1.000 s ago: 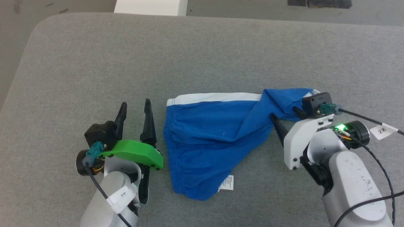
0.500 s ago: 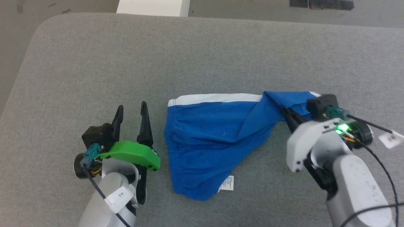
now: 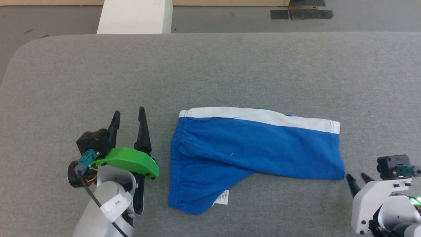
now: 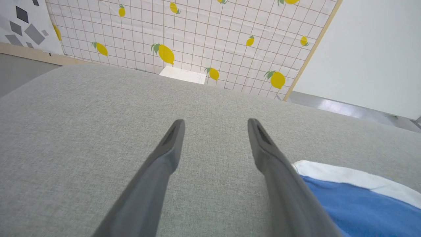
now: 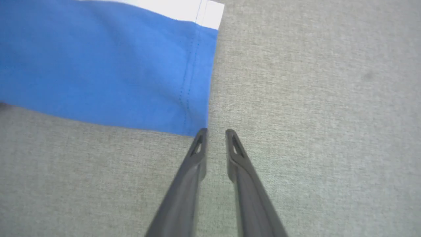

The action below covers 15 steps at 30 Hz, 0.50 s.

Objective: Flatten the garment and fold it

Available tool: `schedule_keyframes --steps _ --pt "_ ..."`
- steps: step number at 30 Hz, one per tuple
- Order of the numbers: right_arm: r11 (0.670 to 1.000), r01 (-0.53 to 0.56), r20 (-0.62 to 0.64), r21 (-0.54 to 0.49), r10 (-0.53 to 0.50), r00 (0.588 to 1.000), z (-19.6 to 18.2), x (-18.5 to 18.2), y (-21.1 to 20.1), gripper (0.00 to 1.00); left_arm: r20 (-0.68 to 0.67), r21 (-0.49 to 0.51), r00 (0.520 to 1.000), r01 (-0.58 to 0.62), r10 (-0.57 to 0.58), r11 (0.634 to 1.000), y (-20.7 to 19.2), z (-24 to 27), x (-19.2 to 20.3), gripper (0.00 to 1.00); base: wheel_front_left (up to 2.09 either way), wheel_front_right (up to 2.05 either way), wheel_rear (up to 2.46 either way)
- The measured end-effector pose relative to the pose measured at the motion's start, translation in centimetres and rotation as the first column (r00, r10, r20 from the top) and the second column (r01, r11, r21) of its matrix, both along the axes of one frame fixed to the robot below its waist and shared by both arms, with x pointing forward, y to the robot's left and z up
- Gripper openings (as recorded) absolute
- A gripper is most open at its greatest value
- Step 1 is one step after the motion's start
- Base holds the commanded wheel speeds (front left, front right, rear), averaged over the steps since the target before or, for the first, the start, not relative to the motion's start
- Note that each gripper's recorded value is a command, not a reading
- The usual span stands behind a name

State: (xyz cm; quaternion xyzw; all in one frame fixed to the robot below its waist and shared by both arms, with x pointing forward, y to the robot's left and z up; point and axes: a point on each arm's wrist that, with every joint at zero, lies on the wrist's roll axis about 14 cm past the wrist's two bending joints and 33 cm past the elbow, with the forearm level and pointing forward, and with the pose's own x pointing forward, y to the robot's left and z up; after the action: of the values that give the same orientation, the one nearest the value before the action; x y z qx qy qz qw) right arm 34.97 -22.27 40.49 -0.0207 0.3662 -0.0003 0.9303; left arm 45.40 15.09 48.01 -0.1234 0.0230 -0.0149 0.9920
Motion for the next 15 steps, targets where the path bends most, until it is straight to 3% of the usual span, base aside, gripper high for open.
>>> schedule_keyframes --steps 5,9,12,15 --pt "0.998 0.067 0.144 0.007 -0.068 0.987 2.2 0.8 -1.1 1.00 -0.034 0.000 0.998 0.061 -0.060 0.998 -1.8 -0.2 0.1 1.00 0.00 0.00 0.00" --pt "0.992 0.126 0.317 -0.014 -0.115 0.942 4.9 1.7 -3.0 1.00 -0.098 0.002 0.987 0.131 -0.130 0.991 -3.6 -0.9 0.4 1.00 0.00 0.00 0.00" --pt "0.990 0.141 0.395 -0.015 -0.124 0.910 6.0 2.0 -3.5 1.00 -0.176 0.005 0.966 0.192 -0.188 0.981 -5.2 -1.7 1.0 1.00 0.00 0.00 0.00" --pt "0.992 0.124 0.412 -0.005 -0.111 0.904 5.9 2.0 -2.8 1.00 -0.289 0.006 0.926 0.254 -0.241 0.967 -6.7 -3.0 1.4 1.00 0.00 0.00 0.00"
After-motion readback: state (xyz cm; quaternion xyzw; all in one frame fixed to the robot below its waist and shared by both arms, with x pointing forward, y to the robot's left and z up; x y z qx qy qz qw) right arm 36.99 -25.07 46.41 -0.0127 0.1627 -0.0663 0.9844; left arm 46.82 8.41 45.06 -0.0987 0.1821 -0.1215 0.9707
